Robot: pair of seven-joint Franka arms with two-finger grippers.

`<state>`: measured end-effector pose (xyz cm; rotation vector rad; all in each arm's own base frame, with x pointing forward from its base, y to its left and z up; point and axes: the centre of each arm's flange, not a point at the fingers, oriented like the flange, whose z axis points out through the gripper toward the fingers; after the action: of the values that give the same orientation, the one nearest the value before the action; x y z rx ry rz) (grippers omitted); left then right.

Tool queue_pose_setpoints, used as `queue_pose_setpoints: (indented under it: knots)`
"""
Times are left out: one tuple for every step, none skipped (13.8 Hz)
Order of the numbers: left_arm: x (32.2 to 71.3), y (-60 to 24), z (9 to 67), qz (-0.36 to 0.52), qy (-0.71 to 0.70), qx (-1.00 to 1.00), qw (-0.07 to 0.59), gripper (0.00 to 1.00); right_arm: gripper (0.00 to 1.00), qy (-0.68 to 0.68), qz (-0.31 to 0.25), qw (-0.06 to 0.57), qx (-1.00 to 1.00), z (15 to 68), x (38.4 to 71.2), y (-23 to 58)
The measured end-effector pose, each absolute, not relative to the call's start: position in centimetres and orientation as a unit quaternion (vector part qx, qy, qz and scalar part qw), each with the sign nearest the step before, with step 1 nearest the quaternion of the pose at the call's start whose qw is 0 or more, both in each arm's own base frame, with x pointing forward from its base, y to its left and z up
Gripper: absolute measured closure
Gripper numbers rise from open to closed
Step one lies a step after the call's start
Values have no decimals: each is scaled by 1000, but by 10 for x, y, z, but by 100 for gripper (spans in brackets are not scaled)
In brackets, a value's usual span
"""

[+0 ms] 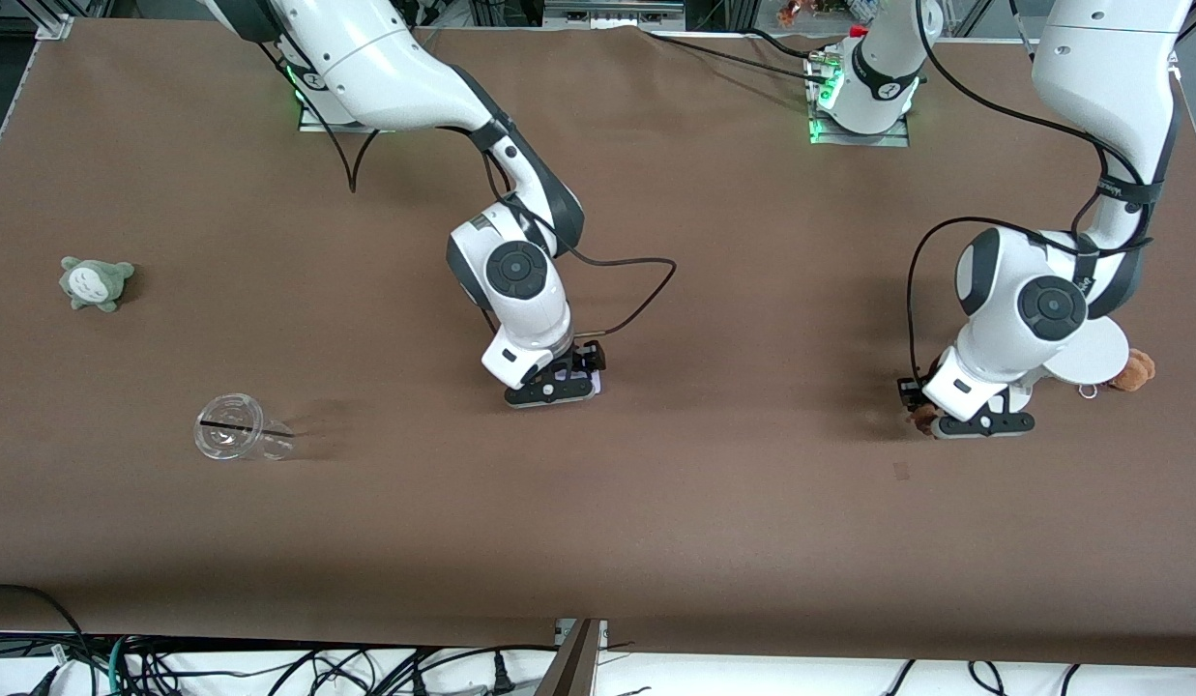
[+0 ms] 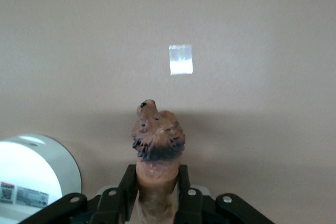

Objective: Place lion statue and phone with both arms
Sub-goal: 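Carry the lion toward the white cylinder while the right gripper grasps the phone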

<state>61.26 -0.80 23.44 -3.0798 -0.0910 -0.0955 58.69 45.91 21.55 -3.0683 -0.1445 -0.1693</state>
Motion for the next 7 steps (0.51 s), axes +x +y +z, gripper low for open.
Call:
queue_pose_setpoints:
  knots:
    - [605, -5, 230, -31, -30, -999, 28, 66, 0, -42, -56, 34, -997, 208, 585, 463]
    - [597, -1, 225, -34, -31, -999, 27, 66, 0, -37, -56, 35, -997, 202, 582, 468]
    - [589, 3, 220, -37, -34, -998, 25, 66, 0, -31, -54, 35, -997, 195, 578, 473]
    - [581, 10, 215, -41, -36, -998, 23, 66, 0, -28, -55, 36, -997, 191, 574, 479]
    - [575, 17, 210, -44, -35, -998, 22, 66, 0, -27, -56, 37, -997, 189, 571, 484]
    - [570, 24, 207, -45, -36, -998, 21, 66, 0, -27, -56, 37, -997, 187, 569, 487]
    - [567, 29, 204, -44, -36, -998, 21, 66, 0, -27, -56, 37, -997, 187, 569, 488]
